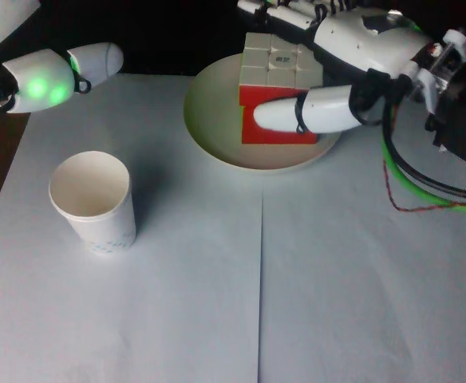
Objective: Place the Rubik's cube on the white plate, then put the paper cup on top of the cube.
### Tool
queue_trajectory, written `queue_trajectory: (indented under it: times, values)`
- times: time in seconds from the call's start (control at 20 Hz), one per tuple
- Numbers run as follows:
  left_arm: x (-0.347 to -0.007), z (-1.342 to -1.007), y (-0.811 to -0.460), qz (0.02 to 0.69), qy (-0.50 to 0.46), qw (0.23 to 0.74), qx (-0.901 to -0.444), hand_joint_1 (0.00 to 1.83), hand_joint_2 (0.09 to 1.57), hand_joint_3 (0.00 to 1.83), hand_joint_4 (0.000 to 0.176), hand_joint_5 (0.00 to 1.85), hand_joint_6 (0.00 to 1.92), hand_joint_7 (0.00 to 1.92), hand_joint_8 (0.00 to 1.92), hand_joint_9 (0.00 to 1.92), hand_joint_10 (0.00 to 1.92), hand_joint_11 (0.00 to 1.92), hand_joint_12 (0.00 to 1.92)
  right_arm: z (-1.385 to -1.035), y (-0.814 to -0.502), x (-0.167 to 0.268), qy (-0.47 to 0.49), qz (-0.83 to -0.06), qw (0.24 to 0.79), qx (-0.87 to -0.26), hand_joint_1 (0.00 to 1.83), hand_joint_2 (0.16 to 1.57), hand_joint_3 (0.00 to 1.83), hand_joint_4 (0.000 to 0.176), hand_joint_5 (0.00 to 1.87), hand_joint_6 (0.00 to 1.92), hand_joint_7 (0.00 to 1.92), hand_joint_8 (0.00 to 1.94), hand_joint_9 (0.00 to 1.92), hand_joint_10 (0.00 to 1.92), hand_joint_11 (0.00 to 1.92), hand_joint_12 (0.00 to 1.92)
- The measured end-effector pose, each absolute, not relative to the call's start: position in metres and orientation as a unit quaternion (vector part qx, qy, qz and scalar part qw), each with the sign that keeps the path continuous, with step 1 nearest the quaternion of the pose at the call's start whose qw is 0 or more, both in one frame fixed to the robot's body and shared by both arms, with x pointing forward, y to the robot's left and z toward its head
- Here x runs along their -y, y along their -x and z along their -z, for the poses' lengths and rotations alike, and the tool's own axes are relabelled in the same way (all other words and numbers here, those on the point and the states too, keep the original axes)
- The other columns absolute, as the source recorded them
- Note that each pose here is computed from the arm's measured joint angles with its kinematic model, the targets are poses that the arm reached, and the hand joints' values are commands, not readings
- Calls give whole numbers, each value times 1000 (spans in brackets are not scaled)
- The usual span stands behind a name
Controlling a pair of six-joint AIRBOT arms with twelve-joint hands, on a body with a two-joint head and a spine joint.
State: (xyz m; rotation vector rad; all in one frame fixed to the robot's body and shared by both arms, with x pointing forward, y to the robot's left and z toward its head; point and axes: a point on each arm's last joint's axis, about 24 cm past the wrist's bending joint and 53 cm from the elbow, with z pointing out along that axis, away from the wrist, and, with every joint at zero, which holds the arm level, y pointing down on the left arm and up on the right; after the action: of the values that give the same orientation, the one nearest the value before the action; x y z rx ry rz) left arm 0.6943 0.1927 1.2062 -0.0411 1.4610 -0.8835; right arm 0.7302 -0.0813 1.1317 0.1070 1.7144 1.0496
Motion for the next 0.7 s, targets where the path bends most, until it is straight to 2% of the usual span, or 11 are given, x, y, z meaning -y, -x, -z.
queue_trajectory:
  times: [0.1, 0.25, 0.3, 0.35, 0.4, 0.45, 0.5, 0.55, 0.65, 0.7]
  values:
    - [-193, -1207, -694, 391, 19, 658, -644, 301, 1356, 0, 104, 38, 0, 0, 0, 0, 0, 0, 0, -1140, -726, 90, -40, -437, 544, -716, 376, 1018, 0, 148, 0, 0, 0, 0, 0, 0, 0, 0]
    - [-193, -1203, -691, 391, 22, 654, -647, 328, 1327, 0, 114, 38, 0, 0, 0, 0, 0, 0, 0, -1167, -718, 106, -42, -445, 565, -693, 490, 1065, 13, 163, 0, 0, 0, 0, 8, 2, 0, 0]
    - [-191, -1202, -686, 393, 18, 653, -647, 387, 1323, 0, 94, 39, 1, 0, 0, 0, 0, 0, 0, -1181, -712, 112, -38, -452, 576, -681, 524, 1104, 0, 155, 0, 0, 0, 0, 8, 2, 0, 460]
    - [-192, -1202, -682, 392, 13, 652, -649, 383, 1305, 0, 103, 40, 1, 0, 0, 0, 0, 0, 0, -1191, -704, 115, -32, -459, 585, -668, 570, 1075, 0, 173, 0, 0, 0, 0, 16, 7, 0, 656]
    - [-193, -1204, -680, 394, 14, 654, -646, 377, 1296, 0, 102, 40, 1, 0, 0, 0, 0, 0, 0, -1195, -696, 116, -28, -464, 588, -662, 583, 1065, 0, 175, 0, 0, 0, 0, 44, 20, 0, 665]
    - [-196, -1207, -678, 392, 11, 658, -643, 377, 1292, 0, 85, 39, 1, 0, 0, 0, 0, 0, 0, -1196, -686, 116, -19, -468, 589, -659, 614, 1066, 0, 176, 0, 0, 0, 0, 85, 44, 0, 611]
    - [-200, -1208, -676, 391, 16, 659, -642, 379, 1292, 0, 74, 36, 0, 0, 0, 0, 0, 0, 0, -1192, -677, 118, -11, -469, 587, -660, 641, 1073, 0, 176, 0, 0, 0, 0, 97, 56, 0, 665]
    - [-202, -1211, -674, 391, 14, 663, -638, 350, 1292, 0, 72, 24, 0, 0, 0, 0, 0, 0, 0, -1186, -663, 120, -4, -469, 582, -664, 629, 1130, 10, 160, 0, 0, 0, 0, 116, 91, 0, 820]
    - [-202, -1214, -668, 394, 12, 664, -635, 348, 1284, 0, 75, 25, 1, 0, 0, 0, 0, 0, 0, -1179, -646, 126, 0, -469, 577, -669, 571, 1158, 6, 119, 0, 0, 0, 0, 116, 88, 0, 664]
    - [-201, -1216, -662, 398, 7, 664, -633, 263, 1264, 0, 102, 0, 0, 0, 0, 0, 0, 0, 0, -1181, -639, 130, 3, -470, 578, -667, 446, 1159, 2, 73, 0, 0, 0, 0, 81, 68, 0, 616]
